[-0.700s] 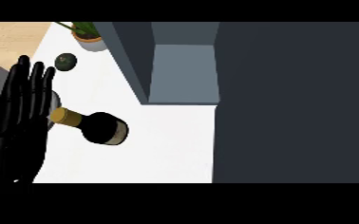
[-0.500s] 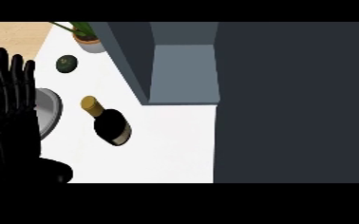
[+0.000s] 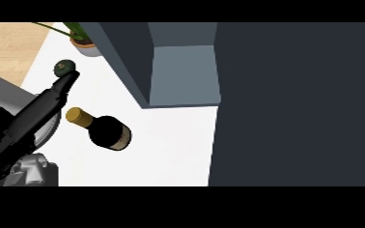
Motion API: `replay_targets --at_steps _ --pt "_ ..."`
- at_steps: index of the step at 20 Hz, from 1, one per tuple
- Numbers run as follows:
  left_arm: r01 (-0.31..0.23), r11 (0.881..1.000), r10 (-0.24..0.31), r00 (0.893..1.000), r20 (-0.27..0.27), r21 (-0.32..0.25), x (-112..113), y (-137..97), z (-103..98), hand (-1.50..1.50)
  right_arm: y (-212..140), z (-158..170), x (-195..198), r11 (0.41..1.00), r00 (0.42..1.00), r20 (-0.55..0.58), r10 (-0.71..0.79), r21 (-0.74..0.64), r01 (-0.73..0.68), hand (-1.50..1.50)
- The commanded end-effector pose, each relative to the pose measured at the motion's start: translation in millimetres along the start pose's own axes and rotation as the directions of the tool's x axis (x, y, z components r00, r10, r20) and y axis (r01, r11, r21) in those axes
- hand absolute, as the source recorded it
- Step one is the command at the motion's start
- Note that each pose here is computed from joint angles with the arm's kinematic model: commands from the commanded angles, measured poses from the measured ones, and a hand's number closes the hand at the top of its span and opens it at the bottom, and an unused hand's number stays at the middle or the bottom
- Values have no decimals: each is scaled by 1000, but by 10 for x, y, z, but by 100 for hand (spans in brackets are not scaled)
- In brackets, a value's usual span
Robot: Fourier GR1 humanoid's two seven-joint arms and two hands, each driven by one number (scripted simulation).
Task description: Pick up the wine, place it into the cabinet and close the cabinet
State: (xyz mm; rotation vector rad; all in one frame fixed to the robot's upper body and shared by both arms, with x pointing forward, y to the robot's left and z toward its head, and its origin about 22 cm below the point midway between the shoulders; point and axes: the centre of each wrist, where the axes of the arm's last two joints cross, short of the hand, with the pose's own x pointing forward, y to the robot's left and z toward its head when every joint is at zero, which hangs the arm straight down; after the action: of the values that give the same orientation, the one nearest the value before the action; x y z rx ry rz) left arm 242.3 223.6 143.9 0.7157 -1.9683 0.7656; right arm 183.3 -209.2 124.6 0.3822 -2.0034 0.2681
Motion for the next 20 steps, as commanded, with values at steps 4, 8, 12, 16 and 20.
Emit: replay_targets --at_steps 4,8,12,16,20 --pt "-56 989 54 998 17 140 124 -654 203 -150 19 134 189 995 998 -33 -61 77 64 -150" --pt "-64 991 66 998 -10 118 211 -941 230 -150 -4 142 321 994 998 -33 -57 91 60 -150" --pt "-45 994 46 999 -7 97 283 -1160 278 -150 78 171 473 994 996 -31 -79 74 81 -150" --pt "-40 995 40 999 0 89 537 -1424 170 -150 -7 95 447 996 996 -46 -70 52 72 -150" --pt "-9 995 10 1000 -7 95 728 -1563 180 -150 60 62 508 995 997 -31 -69 63 71 -150"
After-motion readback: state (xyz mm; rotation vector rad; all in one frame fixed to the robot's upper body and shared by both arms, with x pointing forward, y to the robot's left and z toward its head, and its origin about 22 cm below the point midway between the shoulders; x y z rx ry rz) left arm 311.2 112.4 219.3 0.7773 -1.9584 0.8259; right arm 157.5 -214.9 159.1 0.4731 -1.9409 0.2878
